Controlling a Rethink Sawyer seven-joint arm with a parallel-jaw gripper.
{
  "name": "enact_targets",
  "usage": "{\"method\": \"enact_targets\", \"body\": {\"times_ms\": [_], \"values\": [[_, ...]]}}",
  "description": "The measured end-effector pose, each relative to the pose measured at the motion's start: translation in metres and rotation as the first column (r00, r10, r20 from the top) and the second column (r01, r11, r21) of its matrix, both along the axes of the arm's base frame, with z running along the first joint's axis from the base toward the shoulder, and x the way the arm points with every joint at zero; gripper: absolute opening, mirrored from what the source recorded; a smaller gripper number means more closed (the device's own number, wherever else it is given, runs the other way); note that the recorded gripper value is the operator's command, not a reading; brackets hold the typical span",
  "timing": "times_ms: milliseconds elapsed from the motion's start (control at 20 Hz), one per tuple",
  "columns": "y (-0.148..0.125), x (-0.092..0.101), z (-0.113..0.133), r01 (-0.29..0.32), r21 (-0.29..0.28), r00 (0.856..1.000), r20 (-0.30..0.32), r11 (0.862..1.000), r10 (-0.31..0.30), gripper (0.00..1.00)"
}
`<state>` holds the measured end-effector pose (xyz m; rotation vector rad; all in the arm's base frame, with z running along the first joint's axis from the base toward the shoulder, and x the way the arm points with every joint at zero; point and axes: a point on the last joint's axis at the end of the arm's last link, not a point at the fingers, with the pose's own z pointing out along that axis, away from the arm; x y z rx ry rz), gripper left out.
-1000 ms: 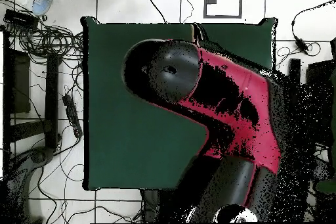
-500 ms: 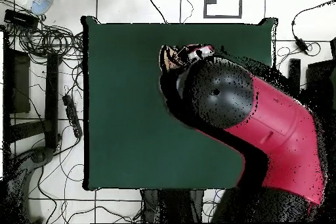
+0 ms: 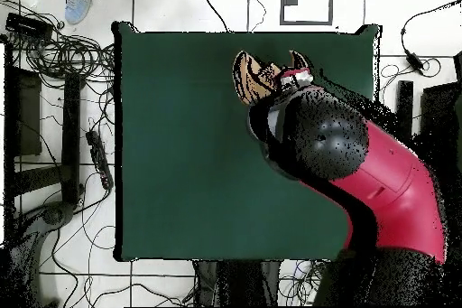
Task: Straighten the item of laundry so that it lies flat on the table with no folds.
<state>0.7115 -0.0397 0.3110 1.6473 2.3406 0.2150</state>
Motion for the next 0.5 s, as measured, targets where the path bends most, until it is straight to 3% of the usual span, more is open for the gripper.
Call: {"method": "enact_targets", "body": {"times_ms": [200, 500], "values": [[0.011, 0.000, -0.002, -0.041, -0.009, 0.999, -0.006, 0.999, 0.041, 0.00], [0.023, -0.005, 0.001, -0.101, -0.008, 0.993, -0.062, 0.995, 0.101, 0.00]]}}
